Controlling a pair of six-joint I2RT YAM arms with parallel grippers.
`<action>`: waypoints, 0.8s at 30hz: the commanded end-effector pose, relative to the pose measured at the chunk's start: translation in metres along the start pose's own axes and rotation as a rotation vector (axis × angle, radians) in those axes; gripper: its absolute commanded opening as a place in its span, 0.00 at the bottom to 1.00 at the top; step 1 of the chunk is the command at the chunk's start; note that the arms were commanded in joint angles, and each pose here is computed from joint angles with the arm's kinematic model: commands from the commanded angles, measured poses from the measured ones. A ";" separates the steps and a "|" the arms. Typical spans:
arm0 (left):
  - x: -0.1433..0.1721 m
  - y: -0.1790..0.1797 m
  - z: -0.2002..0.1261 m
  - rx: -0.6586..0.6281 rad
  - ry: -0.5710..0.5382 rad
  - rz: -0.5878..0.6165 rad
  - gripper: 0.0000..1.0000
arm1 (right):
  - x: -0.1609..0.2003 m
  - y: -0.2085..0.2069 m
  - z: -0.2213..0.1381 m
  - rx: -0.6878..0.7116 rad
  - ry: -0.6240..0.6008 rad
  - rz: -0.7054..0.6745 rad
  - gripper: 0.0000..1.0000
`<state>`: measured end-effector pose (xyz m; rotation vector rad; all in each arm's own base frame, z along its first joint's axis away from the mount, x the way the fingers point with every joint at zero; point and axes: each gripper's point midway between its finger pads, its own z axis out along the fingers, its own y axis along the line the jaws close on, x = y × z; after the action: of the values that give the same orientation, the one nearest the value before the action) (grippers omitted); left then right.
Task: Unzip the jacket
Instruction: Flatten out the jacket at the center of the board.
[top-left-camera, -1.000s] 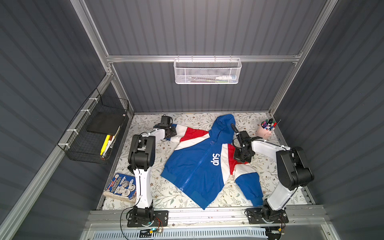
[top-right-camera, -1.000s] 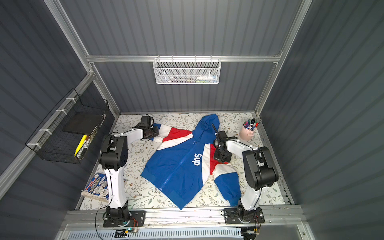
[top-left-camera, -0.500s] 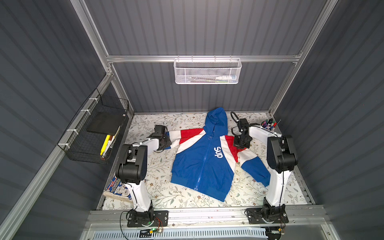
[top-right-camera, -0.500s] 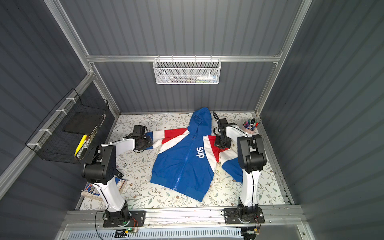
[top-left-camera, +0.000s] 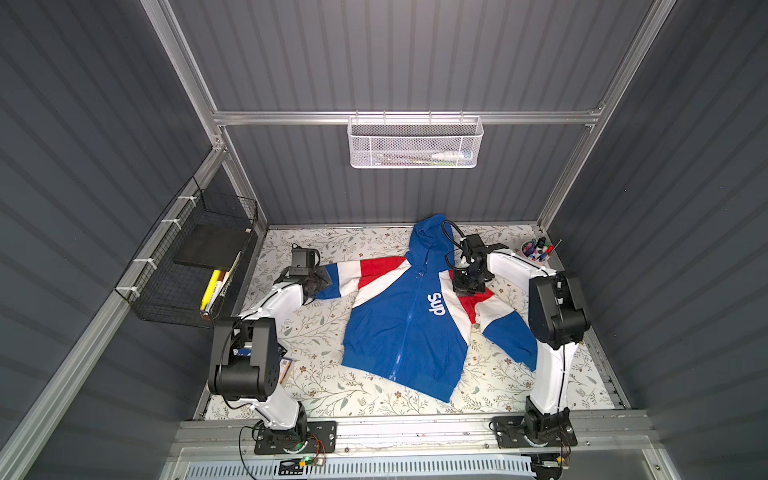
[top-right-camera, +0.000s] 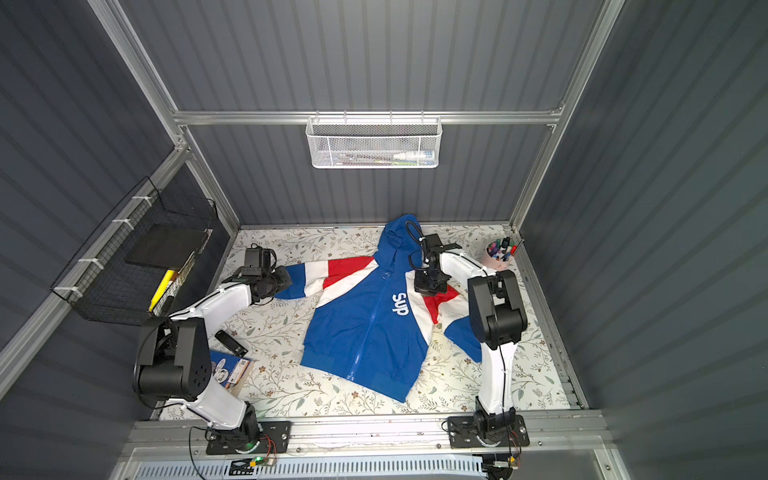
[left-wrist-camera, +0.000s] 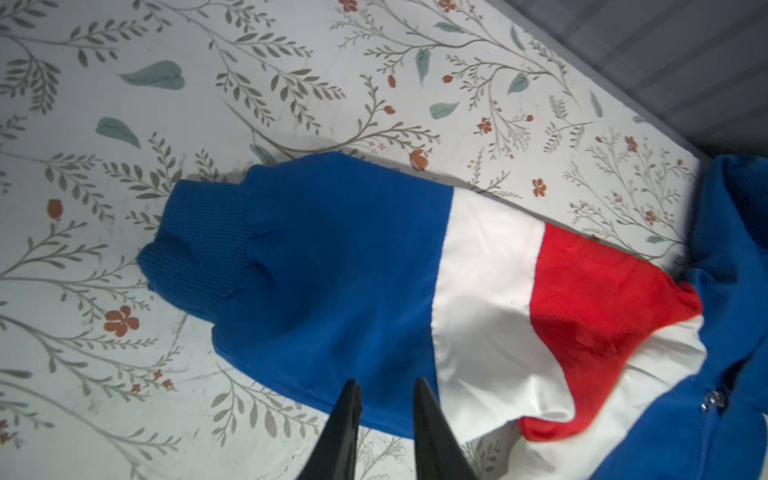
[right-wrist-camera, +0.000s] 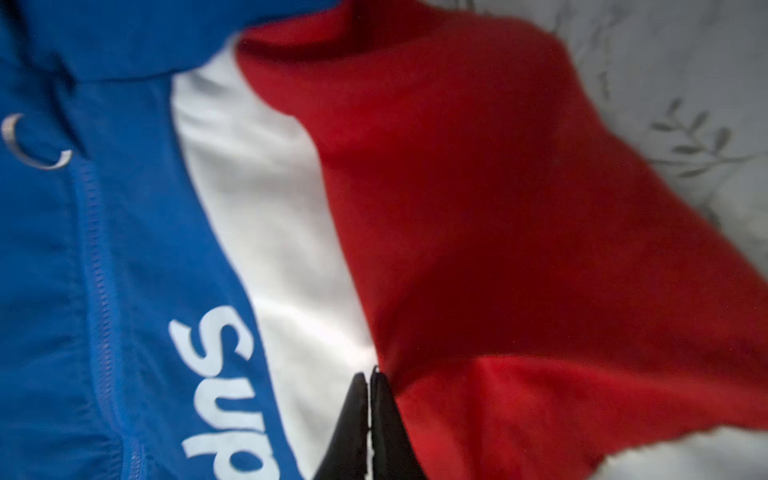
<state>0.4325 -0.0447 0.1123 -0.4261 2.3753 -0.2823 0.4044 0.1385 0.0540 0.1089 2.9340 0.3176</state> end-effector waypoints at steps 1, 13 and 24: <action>-0.022 -0.044 -0.019 0.197 -0.066 0.169 0.30 | -0.008 -0.001 -0.056 -0.007 -0.160 0.040 0.11; 0.013 -0.166 0.042 0.439 0.036 0.399 0.28 | 0.109 -0.103 -0.102 0.171 -0.293 0.395 0.14; 0.049 -0.162 0.119 0.382 0.159 0.412 0.26 | 0.152 -0.122 -0.119 0.099 -0.319 0.470 0.16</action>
<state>0.5103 -0.2262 0.0538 0.2564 2.3965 -0.6053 0.2355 0.0082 0.1185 0.7735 2.5413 0.1846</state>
